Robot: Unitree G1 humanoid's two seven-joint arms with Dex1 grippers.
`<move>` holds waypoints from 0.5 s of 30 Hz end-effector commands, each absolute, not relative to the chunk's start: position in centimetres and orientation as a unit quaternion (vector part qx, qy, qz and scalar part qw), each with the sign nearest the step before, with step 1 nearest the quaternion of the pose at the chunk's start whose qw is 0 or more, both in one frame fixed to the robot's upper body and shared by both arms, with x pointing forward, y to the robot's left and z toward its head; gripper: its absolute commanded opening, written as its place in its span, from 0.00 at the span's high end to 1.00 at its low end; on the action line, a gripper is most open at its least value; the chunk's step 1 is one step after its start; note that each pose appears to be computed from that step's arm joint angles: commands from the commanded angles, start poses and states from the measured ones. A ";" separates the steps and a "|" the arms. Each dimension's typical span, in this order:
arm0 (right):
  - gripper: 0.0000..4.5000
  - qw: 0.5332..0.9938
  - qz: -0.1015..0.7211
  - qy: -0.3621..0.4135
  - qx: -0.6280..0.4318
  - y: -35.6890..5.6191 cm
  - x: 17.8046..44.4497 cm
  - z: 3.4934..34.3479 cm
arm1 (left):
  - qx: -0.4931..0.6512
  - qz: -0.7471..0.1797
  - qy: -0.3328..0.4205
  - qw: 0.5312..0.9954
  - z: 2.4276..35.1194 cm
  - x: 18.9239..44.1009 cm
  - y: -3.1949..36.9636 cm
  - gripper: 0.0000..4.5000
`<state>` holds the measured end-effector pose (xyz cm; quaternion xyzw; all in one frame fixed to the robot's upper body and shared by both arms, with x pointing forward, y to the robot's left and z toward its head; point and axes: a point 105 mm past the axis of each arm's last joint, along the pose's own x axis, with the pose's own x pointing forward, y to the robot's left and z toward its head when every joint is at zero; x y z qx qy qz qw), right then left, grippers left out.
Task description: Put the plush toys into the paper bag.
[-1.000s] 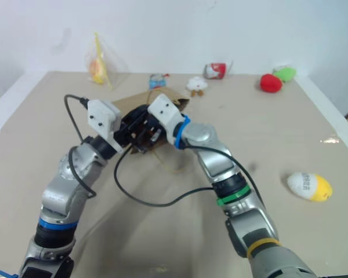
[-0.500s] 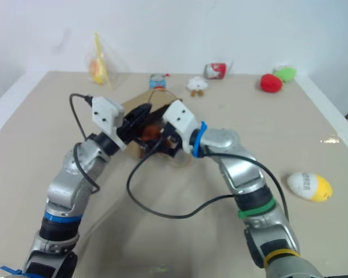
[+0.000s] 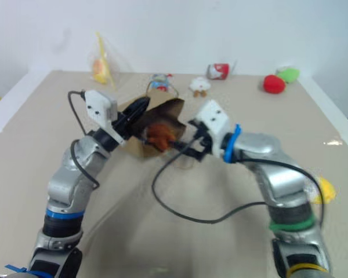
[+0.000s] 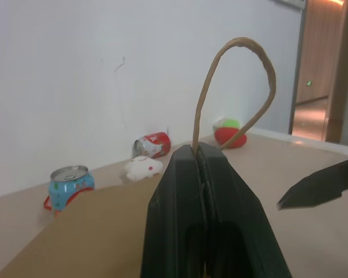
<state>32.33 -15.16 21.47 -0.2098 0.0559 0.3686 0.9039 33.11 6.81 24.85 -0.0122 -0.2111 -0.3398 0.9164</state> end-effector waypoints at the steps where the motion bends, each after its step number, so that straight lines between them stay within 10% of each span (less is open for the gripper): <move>1: 0.02 0.929 0.285 0.052 -0.232 -20.5 31.9 23.4 | -0.012 -0.374 -0.235 0.897 26.0 31.6 6.0 1.00; 15: 0.02 0.952 0.065 0.176 -0.241 -33.3 26.5 19.3 | -0.004 -0.384 -0.222 0.896 24.7 30.7 4.9 1.00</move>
